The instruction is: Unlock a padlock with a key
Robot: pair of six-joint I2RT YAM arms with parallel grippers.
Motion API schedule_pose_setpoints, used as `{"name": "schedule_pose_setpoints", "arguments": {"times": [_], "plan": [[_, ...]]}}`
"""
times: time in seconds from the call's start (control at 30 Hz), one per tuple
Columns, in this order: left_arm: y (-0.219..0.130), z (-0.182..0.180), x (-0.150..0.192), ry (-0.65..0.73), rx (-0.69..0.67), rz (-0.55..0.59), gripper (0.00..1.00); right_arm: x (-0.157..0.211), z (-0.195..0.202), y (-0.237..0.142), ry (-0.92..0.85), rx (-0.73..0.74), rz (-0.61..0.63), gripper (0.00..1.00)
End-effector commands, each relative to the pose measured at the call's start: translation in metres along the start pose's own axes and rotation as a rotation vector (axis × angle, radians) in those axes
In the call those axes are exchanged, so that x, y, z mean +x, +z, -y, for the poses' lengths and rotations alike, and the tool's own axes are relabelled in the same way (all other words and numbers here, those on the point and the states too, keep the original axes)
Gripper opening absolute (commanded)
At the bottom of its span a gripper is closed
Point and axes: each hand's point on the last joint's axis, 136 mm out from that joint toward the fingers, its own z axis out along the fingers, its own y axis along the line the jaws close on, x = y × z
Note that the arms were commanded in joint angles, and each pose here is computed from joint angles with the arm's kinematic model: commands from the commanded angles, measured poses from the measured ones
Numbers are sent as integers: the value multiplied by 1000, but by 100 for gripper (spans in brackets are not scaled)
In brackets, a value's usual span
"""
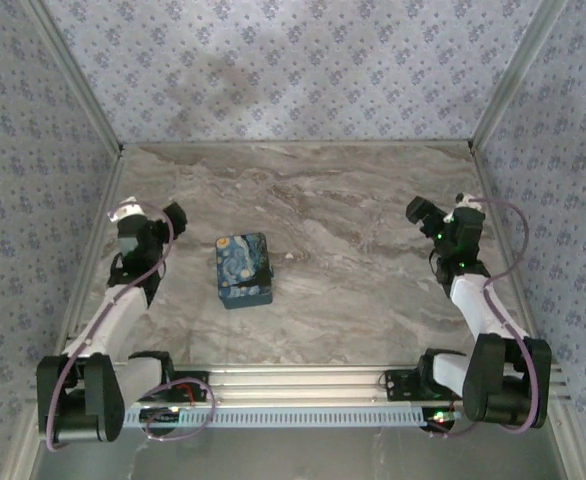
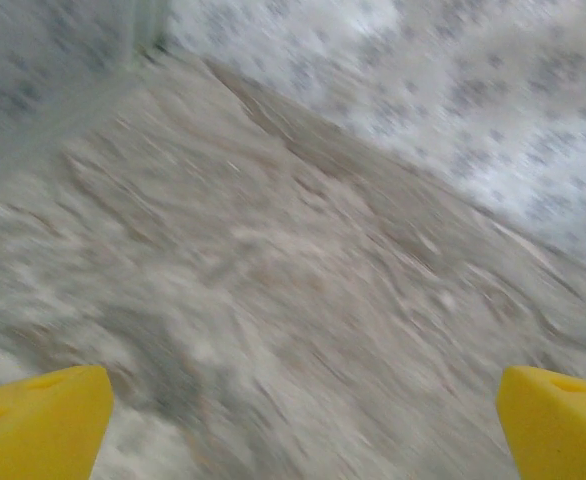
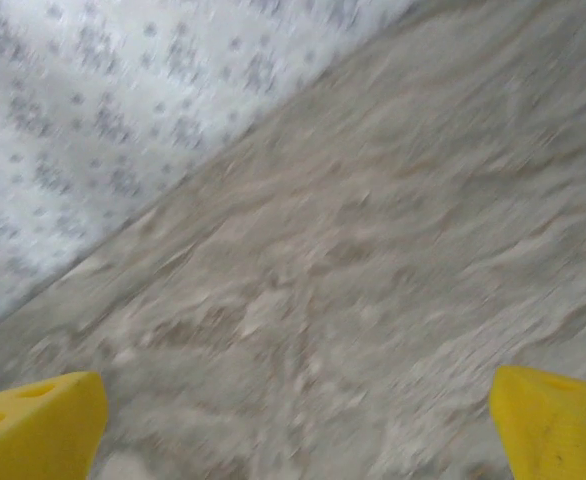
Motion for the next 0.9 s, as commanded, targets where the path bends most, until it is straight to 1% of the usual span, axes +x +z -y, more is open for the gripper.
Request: {"name": "schedule_pose_setpoints", "arguments": {"times": [0.0, 0.07, 0.23, 0.37, 0.47, 0.67, 0.87], "plan": [[-11, 19, 51, -84, 100, -193, 98, 30, -34, -4, 77, -106, -210, 100], [-13, 27, 64, -102, 134, -233, 97, 48, -46, -4, 61, -129, -290, 98], [-12, 50, 85, -121, 209, -279, 96, 91, -76, -6, -67, -169, -406, 98], [-2, 67, 101, -102, 221, -346, 95, 117, -93, -4, -116, -194, -483, 96], [6, 81, 108, -81, 237, -386, 93, 130, -98, -2, -137, -189, -517, 95], [19, 113, 112, -48, 286, -415, 89, 152, -107, -2, -172, -200, -594, 93], [38, 163, 132, -3, 364, -491, 84, 176, -108, 3, -199, -191, -676, 91]]}}
